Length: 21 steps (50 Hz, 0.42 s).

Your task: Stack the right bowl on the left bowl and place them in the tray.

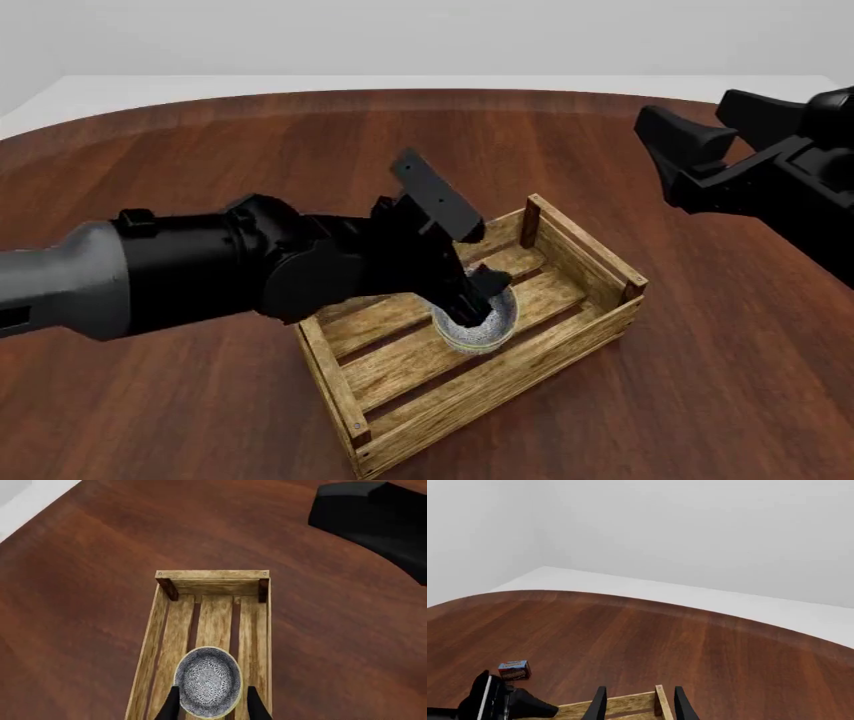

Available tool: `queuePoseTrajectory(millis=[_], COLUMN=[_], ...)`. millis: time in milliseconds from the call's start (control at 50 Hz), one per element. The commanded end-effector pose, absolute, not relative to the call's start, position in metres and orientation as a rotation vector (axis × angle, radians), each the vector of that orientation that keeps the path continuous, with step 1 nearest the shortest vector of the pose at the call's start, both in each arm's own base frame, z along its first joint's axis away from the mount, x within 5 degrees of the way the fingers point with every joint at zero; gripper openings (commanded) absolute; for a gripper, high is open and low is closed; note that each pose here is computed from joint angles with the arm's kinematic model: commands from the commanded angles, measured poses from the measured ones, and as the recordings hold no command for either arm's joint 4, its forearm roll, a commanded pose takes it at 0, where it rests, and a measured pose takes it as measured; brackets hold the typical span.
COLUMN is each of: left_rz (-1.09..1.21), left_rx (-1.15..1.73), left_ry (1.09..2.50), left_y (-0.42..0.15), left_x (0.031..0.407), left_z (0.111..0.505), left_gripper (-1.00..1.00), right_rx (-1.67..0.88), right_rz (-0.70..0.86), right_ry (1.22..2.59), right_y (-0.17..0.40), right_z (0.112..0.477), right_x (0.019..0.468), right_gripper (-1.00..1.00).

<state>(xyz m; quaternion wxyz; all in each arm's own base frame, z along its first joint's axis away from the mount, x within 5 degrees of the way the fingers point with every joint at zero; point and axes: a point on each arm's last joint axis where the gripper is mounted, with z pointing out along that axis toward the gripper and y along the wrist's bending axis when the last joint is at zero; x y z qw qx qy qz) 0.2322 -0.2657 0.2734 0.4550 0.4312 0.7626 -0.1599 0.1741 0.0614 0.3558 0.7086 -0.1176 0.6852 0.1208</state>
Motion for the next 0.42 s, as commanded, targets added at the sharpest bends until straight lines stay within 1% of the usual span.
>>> queuePoseTrajectory(millis=[20,160,420], left_rz=[-0.389,-0.379,-0.378], left_rx=[1.005,0.958,0.913], left_ry=[1.813,1.782,1.759], left_y=[-0.237,-0.218,-0.205], left_x=[0.221,0.216,0.213], left_z=[0.292,0.301,0.304], left_gripper=[1.00,1.00,1.00], right_rx=[-0.264,-0.265,-0.267], right_rz=[0.265,0.261,0.249], right_ry=[1.525,1.530,1.535], right_y=[0.062,0.063,0.062], right_z=[0.354,0.352,0.351], right_x=[0.176,0.180,0.182], right_gripper=[1.00,1.00,1.00])
